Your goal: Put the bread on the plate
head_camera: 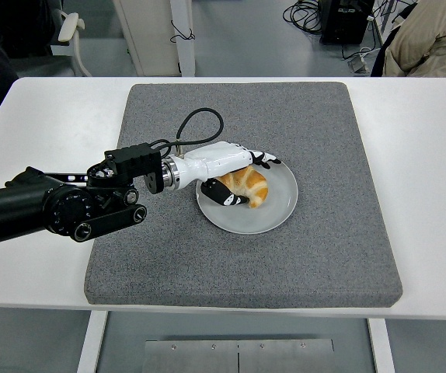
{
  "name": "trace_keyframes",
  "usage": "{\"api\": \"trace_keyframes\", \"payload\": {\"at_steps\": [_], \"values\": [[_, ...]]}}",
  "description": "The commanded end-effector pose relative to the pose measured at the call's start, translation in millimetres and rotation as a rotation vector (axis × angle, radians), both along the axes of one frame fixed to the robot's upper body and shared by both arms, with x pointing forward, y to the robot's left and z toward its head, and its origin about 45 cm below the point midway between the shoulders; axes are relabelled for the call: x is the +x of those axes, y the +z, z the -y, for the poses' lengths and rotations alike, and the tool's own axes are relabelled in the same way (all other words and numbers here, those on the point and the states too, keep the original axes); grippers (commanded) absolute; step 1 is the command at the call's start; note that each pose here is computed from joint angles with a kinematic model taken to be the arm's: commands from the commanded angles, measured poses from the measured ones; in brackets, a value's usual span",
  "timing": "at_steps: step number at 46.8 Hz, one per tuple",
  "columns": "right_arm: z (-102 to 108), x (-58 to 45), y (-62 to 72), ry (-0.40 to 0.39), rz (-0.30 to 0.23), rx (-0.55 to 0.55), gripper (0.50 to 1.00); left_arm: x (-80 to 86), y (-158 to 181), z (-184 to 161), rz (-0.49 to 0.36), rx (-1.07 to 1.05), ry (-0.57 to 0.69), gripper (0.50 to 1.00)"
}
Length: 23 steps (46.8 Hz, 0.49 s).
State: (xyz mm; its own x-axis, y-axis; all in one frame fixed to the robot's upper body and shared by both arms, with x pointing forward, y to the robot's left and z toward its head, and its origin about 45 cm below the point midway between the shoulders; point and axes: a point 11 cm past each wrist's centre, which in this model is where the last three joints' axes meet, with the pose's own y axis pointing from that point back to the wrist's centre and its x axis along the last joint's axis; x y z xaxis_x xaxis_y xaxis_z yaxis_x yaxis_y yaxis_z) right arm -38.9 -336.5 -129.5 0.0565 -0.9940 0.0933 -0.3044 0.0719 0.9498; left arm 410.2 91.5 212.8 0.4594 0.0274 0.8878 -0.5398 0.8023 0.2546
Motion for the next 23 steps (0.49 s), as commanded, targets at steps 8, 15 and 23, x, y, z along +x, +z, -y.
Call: {"api": "trace_keyframes", "payload": {"at_steps": [8, 15, 23], "values": [[-0.1, -0.4, 0.0, 0.000, -0.001, 0.000, 1.000, 5.2, 7.7, -4.4, -0.074, -0.065, 0.038, 0.969], [-0.1, -0.4, 0.0, 0.000, -0.001, 0.000, 1.000, 9.1, 14.0, -6.5, -0.096, -0.115, 0.064, 0.971], [0.0, 0.5, 0.0, 0.001, 0.001, 0.000, 1.000, 16.3, 30.2, -8.2, -0.125, -0.237, 0.115, 0.971]]}}
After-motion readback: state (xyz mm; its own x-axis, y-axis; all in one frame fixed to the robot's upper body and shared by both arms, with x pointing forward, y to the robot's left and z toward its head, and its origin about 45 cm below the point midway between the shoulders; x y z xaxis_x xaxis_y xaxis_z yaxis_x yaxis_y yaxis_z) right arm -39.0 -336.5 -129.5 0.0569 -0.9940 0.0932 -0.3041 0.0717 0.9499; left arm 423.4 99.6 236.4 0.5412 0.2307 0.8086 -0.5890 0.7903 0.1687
